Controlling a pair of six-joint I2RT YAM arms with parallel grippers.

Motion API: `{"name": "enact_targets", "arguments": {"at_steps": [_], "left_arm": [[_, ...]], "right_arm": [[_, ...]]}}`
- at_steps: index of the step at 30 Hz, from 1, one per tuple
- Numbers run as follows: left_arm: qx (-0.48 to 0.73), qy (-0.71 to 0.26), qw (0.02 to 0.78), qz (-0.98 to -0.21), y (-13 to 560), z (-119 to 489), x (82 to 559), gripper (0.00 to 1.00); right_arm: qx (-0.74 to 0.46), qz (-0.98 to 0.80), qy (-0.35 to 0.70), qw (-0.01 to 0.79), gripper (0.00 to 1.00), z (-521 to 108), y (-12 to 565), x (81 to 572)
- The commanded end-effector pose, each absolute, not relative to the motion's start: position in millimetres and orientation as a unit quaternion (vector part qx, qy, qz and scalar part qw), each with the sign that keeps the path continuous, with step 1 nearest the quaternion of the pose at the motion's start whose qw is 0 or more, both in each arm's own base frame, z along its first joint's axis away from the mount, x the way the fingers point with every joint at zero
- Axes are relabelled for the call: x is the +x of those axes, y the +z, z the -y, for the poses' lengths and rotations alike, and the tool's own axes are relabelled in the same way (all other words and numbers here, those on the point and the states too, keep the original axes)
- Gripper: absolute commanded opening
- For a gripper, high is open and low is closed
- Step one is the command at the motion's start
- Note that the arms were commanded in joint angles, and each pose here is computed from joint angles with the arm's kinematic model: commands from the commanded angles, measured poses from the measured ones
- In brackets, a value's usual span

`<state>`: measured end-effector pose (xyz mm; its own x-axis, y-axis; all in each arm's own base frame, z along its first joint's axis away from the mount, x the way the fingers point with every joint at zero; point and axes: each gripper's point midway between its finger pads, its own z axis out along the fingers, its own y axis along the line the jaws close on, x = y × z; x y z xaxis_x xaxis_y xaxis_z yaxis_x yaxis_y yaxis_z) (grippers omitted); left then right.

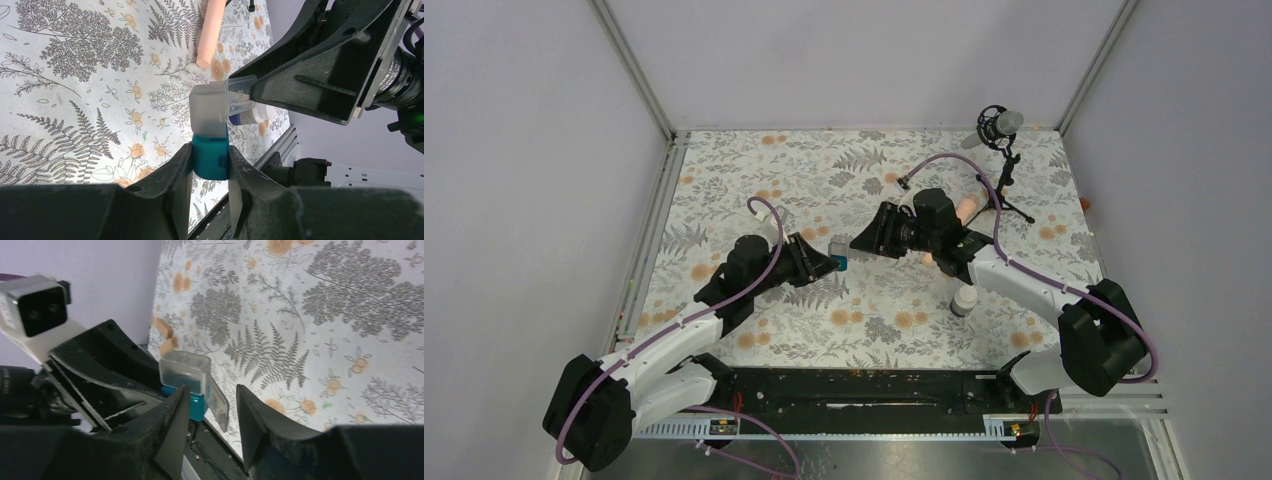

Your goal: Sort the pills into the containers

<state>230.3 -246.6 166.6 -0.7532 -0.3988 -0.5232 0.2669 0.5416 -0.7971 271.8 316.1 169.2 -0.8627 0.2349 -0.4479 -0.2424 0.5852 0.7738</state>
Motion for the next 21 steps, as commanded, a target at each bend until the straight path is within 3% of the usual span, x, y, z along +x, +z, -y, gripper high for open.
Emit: {"name": "enact_targets", "arguments": {"at_steps": [1,6,11,14,16,21], "left_arm": [[-0.020,-0.517,0.383,-0.765,210,255,236,0.00],[-0.021,-0.518,0.382,-0.765,211,255,236,0.00],[-0.021,-0.521,0.384,-0.762,212,256,236,0.00],[-0.021,-0.523,0.384,-0.761,214,256,236,0.00],[-0.021,-0.522,0.386,-0.760,214,256,237,0.00],[-0.021,-0.519,0.383,-0.764,212,256,237,0.00]], "right_arm": [[-0.012,-0.811,0.514,0.280,0.42,-327,201,277],[-0.019,-0.813,0.514,0.273,0.30,-329,198,275],[-0.026,-0.826,0.499,0.262,0.46,-327,188,273],[-0.029,-0.831,0.492,0.258,0.45,-326,183,272],[-0.028,-0.832,0.491,0.255,0.37,-326,182,272],[-0.021,-0.831,0.491,0.259,0.02,-325,185,273]]}}
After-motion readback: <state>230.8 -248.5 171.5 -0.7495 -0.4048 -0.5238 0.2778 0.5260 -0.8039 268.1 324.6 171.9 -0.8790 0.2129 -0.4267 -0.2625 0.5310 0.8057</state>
